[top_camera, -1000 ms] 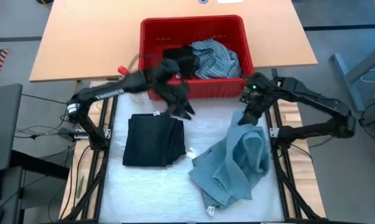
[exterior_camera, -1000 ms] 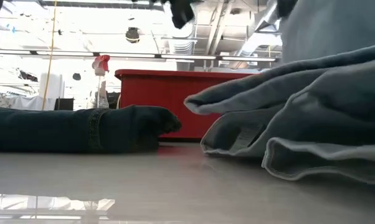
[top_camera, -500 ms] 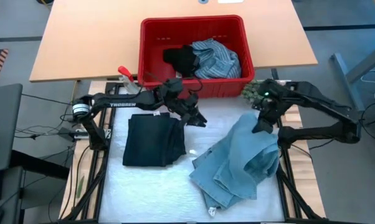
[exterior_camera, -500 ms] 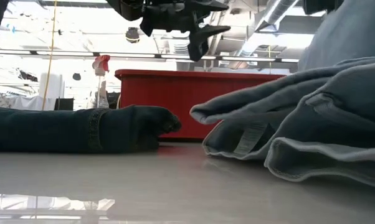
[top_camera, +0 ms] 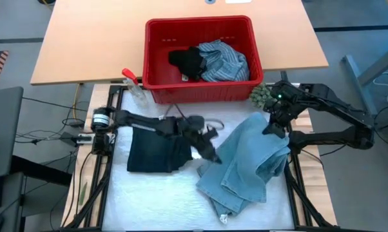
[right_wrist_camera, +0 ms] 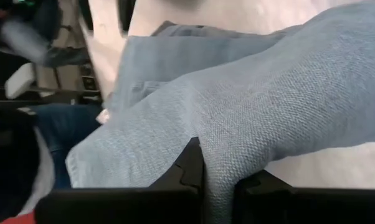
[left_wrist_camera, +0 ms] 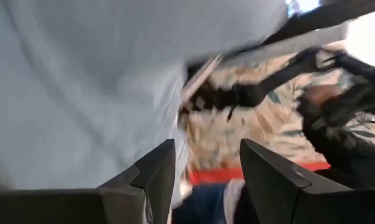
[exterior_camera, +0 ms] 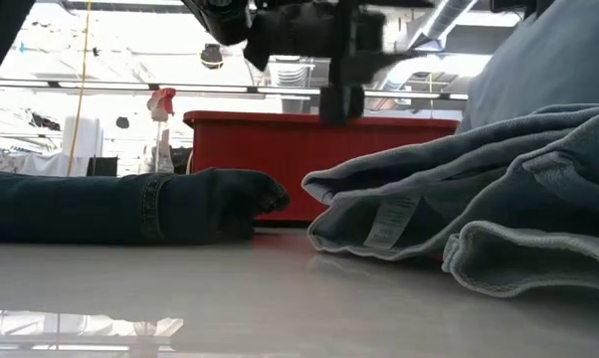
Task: Fold Laundry from Bin
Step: Fold the light blue pants
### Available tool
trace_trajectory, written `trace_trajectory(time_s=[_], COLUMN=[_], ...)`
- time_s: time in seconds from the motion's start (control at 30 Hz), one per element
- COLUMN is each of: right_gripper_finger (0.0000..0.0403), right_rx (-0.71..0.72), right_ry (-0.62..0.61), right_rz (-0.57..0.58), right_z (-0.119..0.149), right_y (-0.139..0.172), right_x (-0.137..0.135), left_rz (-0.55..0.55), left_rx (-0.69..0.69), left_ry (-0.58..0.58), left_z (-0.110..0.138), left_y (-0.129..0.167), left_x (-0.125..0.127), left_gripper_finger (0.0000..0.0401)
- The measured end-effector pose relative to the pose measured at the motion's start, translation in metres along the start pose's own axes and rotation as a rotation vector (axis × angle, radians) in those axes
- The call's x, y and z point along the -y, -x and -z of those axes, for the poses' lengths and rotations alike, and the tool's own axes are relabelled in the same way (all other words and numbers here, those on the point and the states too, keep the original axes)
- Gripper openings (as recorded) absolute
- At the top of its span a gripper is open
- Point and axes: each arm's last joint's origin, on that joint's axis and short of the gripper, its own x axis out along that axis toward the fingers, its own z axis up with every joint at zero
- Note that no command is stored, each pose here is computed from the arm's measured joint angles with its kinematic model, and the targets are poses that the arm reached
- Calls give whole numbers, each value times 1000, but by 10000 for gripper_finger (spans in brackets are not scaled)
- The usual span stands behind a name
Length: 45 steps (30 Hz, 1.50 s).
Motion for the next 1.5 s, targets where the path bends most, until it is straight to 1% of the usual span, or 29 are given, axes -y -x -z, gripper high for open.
trace_trajectory(time_s=[0.03, 0.1, 0.17, 0.23, 0.3, 0.33, 0.43, 0.53, 0.6, 0.67, 0.77, 0.83, 0.93, 1.0, 1.1, 1.23, 1.27, 1.33, 1.4, 1.47, 1.5], right_gripper_finger=[49, 49, 49, 50, 50, 50, 50, 50, 50, 50, 50, 50, 50, 51, 51, 51, 51, 51, 51, 51, 51], right_rx=[1, 7, 12, 20, 24, 26, 28, 30, 30, 33, 36, 35, 37, 38, 38, 27, 28, 24, 12, 8, 4], right_ry=[-5, -25, -59, -108, -159, -183, -242, -259, -250, -216, -155, -120, -93, -73, -32, 20, 28, 38, 38, 36, 32], right_rz=[15, 38, 53, 70, 74, 73, 72, 70, 69, 68, 68, 69, 79, 87, 87, 90, 90, 91, 94, 96, 98], right_z=[0, 0, 0, -1, -1, -1, -1, -1, -1, -2, -2, -2, -2, -2, -2, -1, 0, 2, 3, 4, 5], right_y=[0, 0, 0, 0, 0, 0, 0, 0, 0, 0, 0, 0, 0, 0, 0, 0, 1, 2, 2, 2, 3], right_x=[1, 1, 2, 2, 2, 2, 2, 2, 2, 2, 2, 2, 2, 2, 2, 2, 2, 2, 2, 2, 2], left_rz=[-15, -21, -5, 13, 7, -12, -124, -198, -203, -218, -254, -252, -275, -297, -294, -266, -270, -279, -310, -324, -324], left_rx=[-21, -40, -68, -102, -134, -132, -110, -90, -62, -32, 51, 104, 201, 208, 209, 197, 193, 191, 174, 157, 153], left_ry=[41, 79, 79, 57, 44, 45, 91, 116, 112, 116, 131, 139, 189, 225, 262, 273, 275, 257, 217, 166, 149], left_z=[5, 11, 19, 29, 39, 42, 47, 51, 54, 55, 56, 56, 59, 63, 66, 63, 62, 60, 59, 56, 55], left_y=[-7, -17, -27, -41, -53, -58, -67, -72, -77, -78, -80, -82, -89, -96, -113, -133, -136, -142, -144, -145, -145], left_x=[-7, -17, -21, -19, -20, -21, -34, -44, -44, -43, -42, -39, -40, -46, -55, -55, -54, -50, -45, -39, -37], left_gripper_finger=[167, 167, 167, 167, 167, 167, 167, 167, 167, 167, 167, 167, 167, 167, 167, 164, 159, 137, 95, 40, 21])
